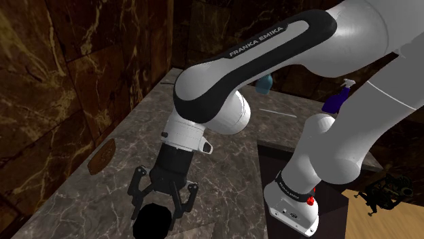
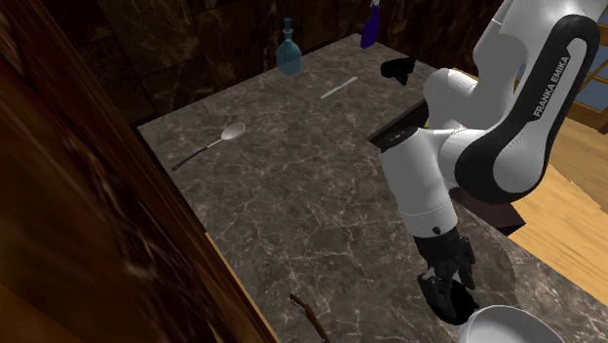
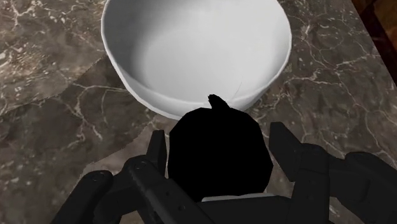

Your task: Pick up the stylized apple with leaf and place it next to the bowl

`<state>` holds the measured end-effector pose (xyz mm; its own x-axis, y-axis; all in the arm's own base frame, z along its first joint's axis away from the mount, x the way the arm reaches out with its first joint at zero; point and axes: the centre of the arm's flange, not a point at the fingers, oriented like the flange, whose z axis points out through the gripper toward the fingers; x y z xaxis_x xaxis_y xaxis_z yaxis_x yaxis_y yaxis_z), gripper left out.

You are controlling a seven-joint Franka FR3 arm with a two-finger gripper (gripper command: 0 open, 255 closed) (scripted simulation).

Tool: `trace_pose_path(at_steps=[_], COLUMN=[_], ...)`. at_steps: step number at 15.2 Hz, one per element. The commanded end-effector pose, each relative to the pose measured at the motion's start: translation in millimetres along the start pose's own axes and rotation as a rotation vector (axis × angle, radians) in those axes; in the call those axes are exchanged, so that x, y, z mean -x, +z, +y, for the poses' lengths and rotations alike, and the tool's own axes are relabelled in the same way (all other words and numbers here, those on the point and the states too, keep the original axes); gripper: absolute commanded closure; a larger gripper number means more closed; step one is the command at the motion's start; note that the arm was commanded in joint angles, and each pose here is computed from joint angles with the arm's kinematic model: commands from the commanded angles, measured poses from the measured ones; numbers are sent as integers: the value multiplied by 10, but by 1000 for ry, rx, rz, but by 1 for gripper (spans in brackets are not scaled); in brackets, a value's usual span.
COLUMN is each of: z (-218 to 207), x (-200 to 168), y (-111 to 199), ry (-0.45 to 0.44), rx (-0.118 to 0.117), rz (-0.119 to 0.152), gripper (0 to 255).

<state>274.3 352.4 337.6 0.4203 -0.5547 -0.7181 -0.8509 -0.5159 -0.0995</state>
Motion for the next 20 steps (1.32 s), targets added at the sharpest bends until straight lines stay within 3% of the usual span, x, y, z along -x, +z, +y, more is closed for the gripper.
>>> trace_pose_path(at_steps=[1,11,12,17,20], z=[10,22,22,22,23], x=[-71,-158,-158,-158,-158], y=[71,154,154,154,-242], ry=[0,0,0,0,0], rx=[-1,-1,-1,-1,-1], rz=[0,0,0,0,0], gripper=[255,255,0,0,0])
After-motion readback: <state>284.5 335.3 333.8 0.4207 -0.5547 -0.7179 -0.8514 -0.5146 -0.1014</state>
